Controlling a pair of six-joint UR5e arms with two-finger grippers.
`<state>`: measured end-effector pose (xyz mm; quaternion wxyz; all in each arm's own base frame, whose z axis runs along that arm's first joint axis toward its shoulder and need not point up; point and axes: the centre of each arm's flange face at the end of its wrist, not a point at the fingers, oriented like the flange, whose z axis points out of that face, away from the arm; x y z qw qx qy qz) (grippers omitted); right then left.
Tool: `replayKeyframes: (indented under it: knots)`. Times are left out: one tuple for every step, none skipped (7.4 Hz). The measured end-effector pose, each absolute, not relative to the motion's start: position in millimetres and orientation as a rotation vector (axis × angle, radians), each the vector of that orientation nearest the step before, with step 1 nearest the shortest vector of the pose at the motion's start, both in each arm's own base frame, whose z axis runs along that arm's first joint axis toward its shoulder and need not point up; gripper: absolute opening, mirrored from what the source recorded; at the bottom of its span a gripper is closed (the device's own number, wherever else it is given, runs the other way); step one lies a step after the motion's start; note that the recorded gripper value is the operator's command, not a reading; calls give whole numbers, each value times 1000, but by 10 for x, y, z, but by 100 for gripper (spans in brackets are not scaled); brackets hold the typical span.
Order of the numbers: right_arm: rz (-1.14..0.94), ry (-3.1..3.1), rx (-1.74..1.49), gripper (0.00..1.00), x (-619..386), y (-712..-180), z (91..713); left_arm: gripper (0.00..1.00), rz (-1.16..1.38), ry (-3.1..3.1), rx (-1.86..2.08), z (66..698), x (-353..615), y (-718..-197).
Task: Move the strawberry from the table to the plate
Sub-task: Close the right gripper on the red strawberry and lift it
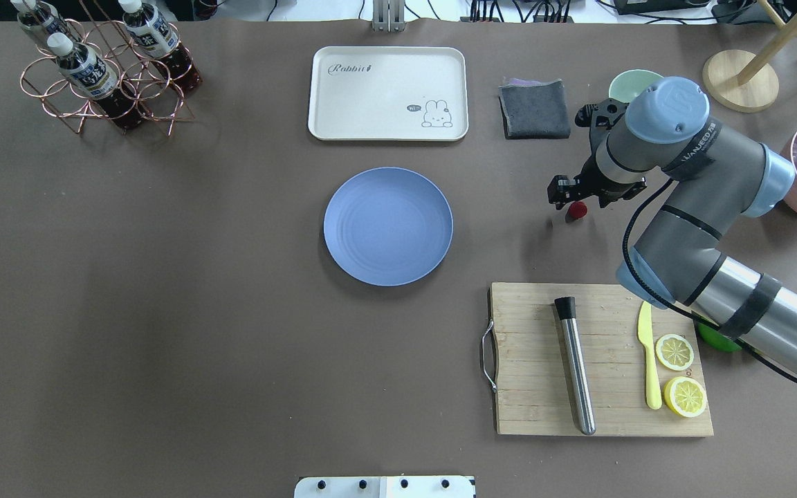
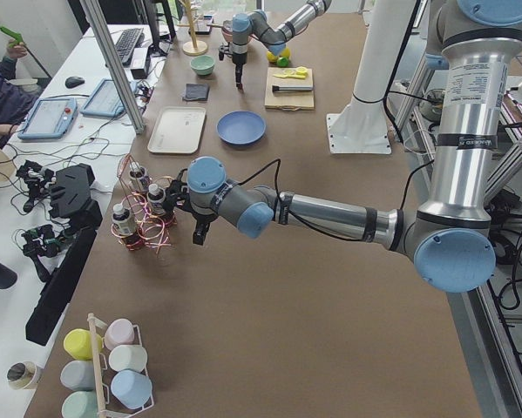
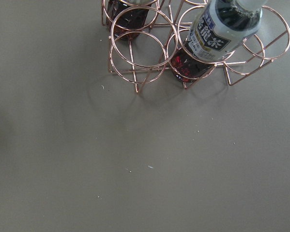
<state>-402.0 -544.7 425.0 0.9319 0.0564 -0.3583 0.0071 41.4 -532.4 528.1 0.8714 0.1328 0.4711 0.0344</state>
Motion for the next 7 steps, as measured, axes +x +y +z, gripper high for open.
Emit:
replayKeyframes:
  knots:
    - [11, -723, 120, 56, -4070, -5428, 4272, 98, 70, 984, 278, 5285, 405, -5326]
    - [10, -715, 124, 35, -4099, -5413, 4289, 98, 67, 983, 279, 5288, 388, -5329]
    - [21, -712, 123, 0, -4113, -5405, 4294, 98, 62, 981, 281, 5289, 364, -5332]
    - [42, -713, 115, 0, -4128, -5397, 4291, 98, 59, 980, 282, 5290, 350, -5333]
    - [57, -717, 110, 0, -4153, -5389, 4263, 98, 56, 978, 282, 5302, 338, -5336]
    - [72, -731, 111, 0, -4188, -5395, 4163, 98, 43, 974, 276, 5355, 296, -5352]
    - [92, -752, 114, 0, -4244, -5417, 3994, 98, 22, 967, 267, 5460, 212, -5375]
